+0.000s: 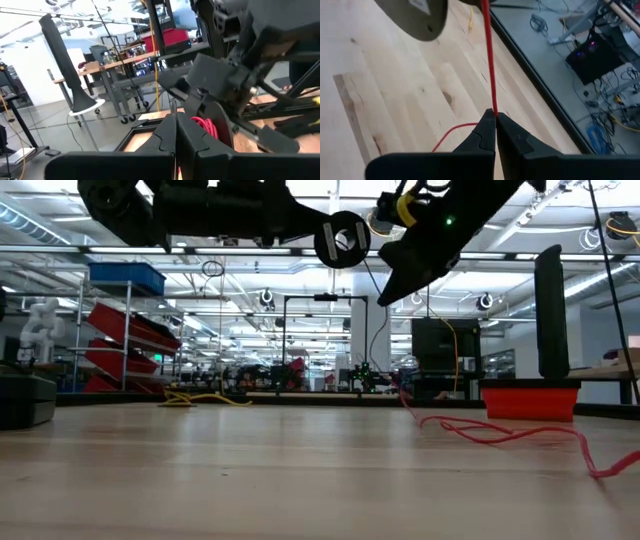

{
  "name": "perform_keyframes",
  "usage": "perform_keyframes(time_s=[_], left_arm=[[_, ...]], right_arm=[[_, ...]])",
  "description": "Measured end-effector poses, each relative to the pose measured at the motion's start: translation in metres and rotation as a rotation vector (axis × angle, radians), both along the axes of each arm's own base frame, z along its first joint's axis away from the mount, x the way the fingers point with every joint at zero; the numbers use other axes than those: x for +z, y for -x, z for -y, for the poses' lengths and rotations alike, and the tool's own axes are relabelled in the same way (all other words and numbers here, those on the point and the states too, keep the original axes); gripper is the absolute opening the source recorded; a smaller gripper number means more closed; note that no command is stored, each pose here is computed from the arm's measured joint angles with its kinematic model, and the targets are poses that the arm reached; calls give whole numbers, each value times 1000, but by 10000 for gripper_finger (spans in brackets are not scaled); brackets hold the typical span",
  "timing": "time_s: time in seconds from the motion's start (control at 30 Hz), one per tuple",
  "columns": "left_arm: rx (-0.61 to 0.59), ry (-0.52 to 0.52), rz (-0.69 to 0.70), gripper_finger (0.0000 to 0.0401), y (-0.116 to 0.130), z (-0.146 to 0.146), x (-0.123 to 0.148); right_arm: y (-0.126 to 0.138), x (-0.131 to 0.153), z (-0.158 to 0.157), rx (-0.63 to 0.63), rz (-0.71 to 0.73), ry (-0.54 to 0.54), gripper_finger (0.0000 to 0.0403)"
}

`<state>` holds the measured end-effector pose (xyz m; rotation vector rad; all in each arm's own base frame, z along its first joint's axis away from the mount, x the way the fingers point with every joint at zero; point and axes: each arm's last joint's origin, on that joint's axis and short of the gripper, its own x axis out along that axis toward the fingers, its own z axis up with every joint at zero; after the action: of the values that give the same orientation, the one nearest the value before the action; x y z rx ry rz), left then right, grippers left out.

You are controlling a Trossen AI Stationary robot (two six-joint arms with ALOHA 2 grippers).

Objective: Coil cords
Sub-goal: Coil the red wire onto the black spool

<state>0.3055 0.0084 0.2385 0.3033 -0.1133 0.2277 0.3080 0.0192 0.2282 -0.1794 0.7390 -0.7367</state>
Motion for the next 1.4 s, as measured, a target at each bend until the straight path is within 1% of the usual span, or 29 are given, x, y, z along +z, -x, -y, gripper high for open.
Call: perform_keyframes(time_s=[0.13,0.23,0.43,0.57,0.87,1.1,1.23,1.4], left_arm=[[-1,7,26,0,0,0,2],[-11,8,61,0,1,-1,7],[-9,8,48,0,1,-1,5],[-8,7,42,0,1,-1,5],[-2,6,39,0,1,-1,5],[-2,7,40,0,1,-1,5],[-2,7,39,0,1,-1,4],[-2,7,30,0,1,-1,3]], right_arm=[[-1,-8,0,30,27,19,2],[5,-21,1,33,-14,16,17],[13,-37,-1,-7,21,-28,54],[12,-38,-7,12,81,-55,67],[5,-35,-21,112,154,-133,68],[-5,-41,-17,135,175,-119,68],[-9,-49,-11,121,153,-122,68],[-10,-50,-8,105,155,-115,68]])
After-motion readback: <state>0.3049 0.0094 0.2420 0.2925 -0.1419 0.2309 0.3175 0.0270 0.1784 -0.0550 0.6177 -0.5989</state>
